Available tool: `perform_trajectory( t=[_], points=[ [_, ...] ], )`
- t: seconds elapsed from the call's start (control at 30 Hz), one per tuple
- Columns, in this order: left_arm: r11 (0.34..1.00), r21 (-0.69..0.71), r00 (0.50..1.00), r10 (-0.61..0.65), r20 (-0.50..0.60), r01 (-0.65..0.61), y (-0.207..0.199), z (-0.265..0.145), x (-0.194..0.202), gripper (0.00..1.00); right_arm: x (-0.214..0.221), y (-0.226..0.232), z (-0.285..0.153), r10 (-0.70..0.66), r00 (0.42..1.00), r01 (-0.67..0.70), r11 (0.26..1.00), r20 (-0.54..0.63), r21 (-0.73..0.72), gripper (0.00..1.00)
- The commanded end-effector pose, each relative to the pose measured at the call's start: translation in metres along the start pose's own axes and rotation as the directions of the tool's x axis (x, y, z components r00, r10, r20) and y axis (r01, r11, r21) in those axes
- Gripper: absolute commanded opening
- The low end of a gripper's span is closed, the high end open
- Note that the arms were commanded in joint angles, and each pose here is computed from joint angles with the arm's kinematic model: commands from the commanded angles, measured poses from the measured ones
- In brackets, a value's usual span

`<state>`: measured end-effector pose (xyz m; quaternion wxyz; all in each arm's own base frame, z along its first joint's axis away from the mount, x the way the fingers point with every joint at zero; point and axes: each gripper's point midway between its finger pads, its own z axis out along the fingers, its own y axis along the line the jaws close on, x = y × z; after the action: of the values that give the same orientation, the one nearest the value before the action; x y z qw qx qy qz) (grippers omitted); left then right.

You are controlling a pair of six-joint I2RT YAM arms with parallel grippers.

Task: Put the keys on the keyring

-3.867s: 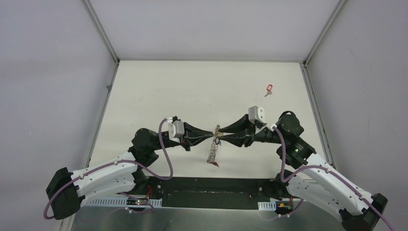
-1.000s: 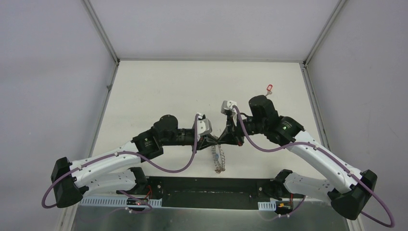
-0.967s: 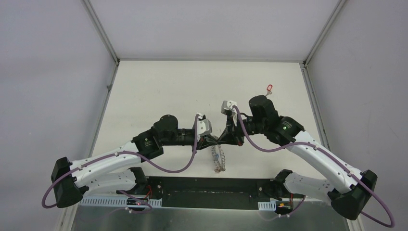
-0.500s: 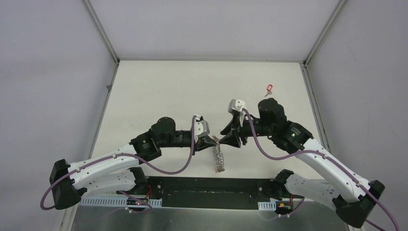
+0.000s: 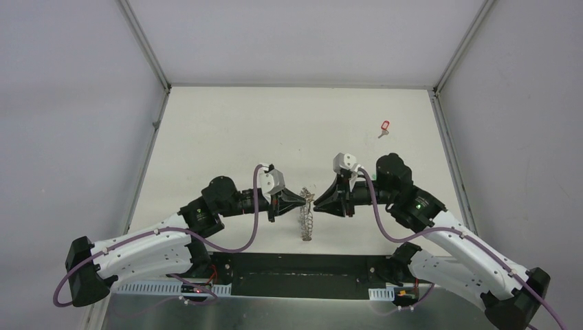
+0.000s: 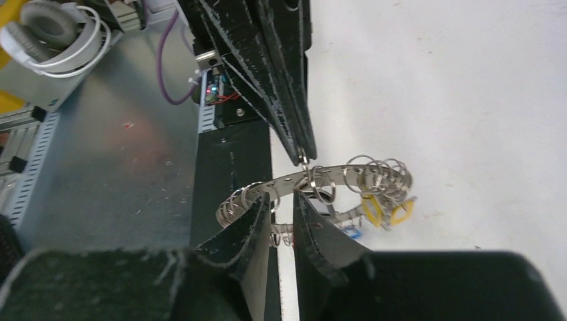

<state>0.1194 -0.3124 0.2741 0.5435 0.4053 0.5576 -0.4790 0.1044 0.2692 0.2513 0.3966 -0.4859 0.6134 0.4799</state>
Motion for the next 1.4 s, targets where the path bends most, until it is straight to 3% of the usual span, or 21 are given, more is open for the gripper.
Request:
perform_trajectory(
  t=[0.0,0.1,0.27,0.43,0.67,0.8,1.0,1.37],
  points=[
    [1.0,0.01,0.989,0.02,0.146,-0.022,-0.006,0.0,-0.041,0.0,-0.012,0.016,0.007,-0.006,0.998,0.013,0.992,0.06,-0.128,0.18],
    [1.0,0.01,0.989,0.023,0.149,-0.025,-0.006,0.0,-0.042,0.0,-0.008,0.014,0.01,0.007,0.999,-0.001,0.99,0.044,-0.14,0.12],
    [1.0,0.015,0.989,0.025,0.145,-0.027,-0.007,0.0,-0.041,0.0,-0.003,0.001,0.014,0.022,0.999,-0.02,0.996,0.025,-0.081,0.15],
    [0.999,0.02,0.989,0.024,0.147,-0.027,-0.009,-0.003,-0.041,0.0,-0.003,-0.025,0.016,0.035,0.999,-0.035,0.998,0.005,0.058,0.41],
    [0.999,0.018,0.99,0.026,0.142,-0.028,-0.008,-0.004,-0.039,0.0,-0.018,-0.019,0.017,-0.022,0.999,0.021,1.0,0.036,0.014,0.48],
    [0.999,0.016,0.99,0.025,0.14,-0.028,-0.008,-0.004,-0.039,0.0,-0.027,-0.008,0.014,-0.052,0.996,0.055,0.998,0.077,-0.03,0.47],
    [0.999,0.02,0.99,0.024,0.14,-0.027,-0.009,-0.003,-0.038,0.0,-0.035,-0.001,0.009,-0.095,0.987,0.101,0.994,0.132,-0.037,0.33],
    [0.999,0.027,0.987,0.023,0.157,-0.028,-0.01,-0.004,-0.041,0.0,-0.027,-0.002,0.017,-0.068,0.992,0.077,0.994,0.106,-0.078,0.22]
  ],
)
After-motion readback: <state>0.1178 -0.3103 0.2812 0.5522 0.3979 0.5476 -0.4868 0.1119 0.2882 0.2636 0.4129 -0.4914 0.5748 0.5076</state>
